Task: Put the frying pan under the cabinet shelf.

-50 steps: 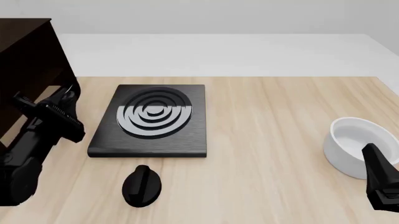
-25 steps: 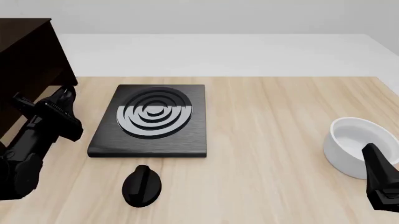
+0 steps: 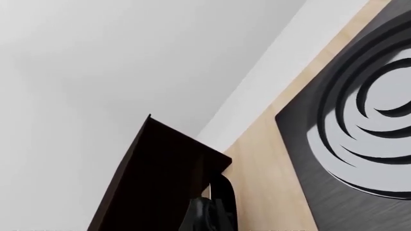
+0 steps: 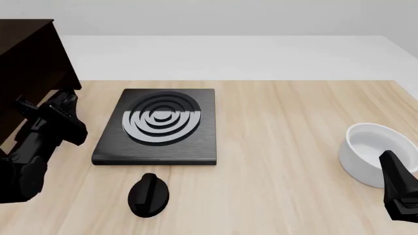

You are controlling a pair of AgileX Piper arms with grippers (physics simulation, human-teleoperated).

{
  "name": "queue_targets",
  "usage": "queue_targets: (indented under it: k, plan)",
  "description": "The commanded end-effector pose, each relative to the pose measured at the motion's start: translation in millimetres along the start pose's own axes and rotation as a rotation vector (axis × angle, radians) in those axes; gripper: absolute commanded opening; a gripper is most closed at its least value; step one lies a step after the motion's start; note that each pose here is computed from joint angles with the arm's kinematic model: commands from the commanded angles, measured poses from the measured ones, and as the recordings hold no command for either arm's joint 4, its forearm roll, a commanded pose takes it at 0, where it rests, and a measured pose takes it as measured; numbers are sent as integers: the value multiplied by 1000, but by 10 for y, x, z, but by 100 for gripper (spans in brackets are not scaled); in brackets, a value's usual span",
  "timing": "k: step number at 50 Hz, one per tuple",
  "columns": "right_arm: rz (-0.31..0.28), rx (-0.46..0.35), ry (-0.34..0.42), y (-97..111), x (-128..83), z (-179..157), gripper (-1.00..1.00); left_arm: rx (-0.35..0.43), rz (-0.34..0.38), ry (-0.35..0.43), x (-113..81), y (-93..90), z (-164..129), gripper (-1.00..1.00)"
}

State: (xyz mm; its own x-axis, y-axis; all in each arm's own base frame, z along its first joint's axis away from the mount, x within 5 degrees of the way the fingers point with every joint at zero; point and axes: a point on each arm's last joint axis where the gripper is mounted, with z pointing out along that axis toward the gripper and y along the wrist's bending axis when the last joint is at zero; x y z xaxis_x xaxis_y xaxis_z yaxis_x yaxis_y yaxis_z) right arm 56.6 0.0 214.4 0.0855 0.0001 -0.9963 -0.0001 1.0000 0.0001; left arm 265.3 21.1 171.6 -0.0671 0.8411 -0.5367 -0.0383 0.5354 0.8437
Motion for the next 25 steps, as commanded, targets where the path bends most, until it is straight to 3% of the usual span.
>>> queue_targets:
  k: [1, 25]
  plan:
    - [0, 0, 0, 0, 0, 0, 100, -18, 6, 36, 101, 32, 32, -100]
    - [0, 0, 0, 0, 0, 0, 100, 0, 15, 70, 217, -41, 155, -100]
